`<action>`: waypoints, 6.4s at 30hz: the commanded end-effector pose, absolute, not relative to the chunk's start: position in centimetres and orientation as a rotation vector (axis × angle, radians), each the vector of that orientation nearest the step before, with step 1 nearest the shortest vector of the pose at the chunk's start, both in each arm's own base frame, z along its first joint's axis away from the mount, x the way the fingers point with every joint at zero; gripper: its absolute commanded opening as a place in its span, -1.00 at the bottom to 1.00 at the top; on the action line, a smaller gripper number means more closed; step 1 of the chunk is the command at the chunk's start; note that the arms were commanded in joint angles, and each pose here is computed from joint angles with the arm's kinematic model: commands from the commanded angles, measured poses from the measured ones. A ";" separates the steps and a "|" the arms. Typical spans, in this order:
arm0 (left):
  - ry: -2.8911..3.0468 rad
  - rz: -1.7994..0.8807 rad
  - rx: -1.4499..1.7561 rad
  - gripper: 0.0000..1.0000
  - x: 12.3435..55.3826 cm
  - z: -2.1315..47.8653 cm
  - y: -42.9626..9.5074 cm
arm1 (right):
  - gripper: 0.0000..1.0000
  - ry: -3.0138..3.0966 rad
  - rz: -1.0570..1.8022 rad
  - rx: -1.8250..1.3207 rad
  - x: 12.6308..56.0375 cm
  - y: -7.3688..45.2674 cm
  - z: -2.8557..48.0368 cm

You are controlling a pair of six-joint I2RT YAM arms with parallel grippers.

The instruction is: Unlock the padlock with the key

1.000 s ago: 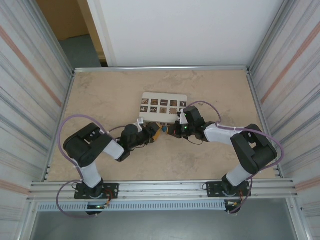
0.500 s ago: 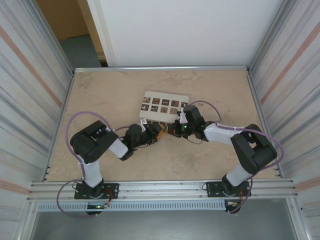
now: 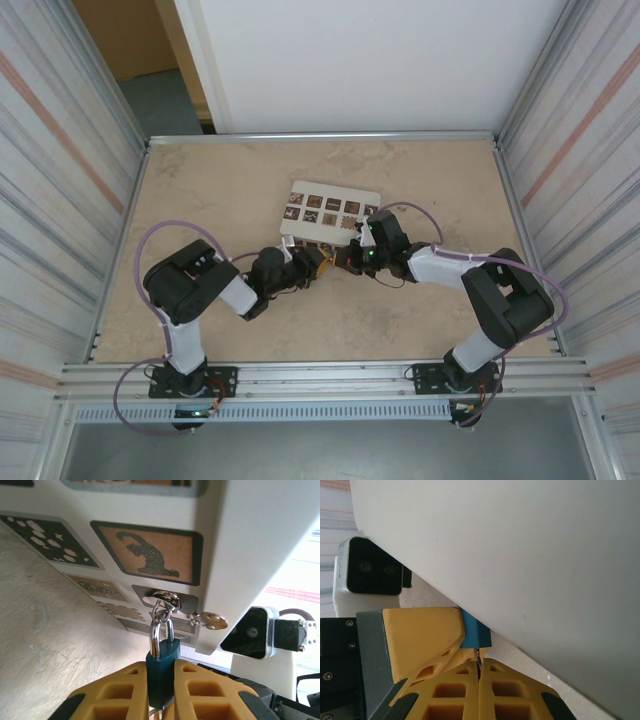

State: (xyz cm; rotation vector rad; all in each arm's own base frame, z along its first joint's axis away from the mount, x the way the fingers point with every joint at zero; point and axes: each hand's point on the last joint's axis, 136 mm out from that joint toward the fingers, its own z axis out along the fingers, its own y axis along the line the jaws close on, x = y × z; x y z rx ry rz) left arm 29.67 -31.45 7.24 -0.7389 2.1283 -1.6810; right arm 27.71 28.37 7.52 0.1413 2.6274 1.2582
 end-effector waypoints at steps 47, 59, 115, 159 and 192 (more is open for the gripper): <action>2.318 -1.477 -0.839 -1.00 28.4 12.7 -29.7 | 0.93 1.706 0.131 -1.111 19.9 24.9 19.0; 2.335 -1.487 -0.859 -1.00 28.2 12.8 -29.8 | 0.73 1.516 -0.221 -1.347 21.1 28.3 14.1; 2.349 -1.502 -0.860 -1.00 28.0 12.4 -30.1 | -0.81 1.697 -0.021 -1.235 26.4 31.1 9.0; 2.389 -1.475 -0.871 -1.00 27.1 10.7 -30.6 | -1.00 2.108 0.630 -0.457 28.8 28.8 10.1; 2.246 -0.964 -0.453 -0.04 27.8 19.1 -23.2 | -1.00 2.270 0.849 -0.206 26.3 21.5 6.7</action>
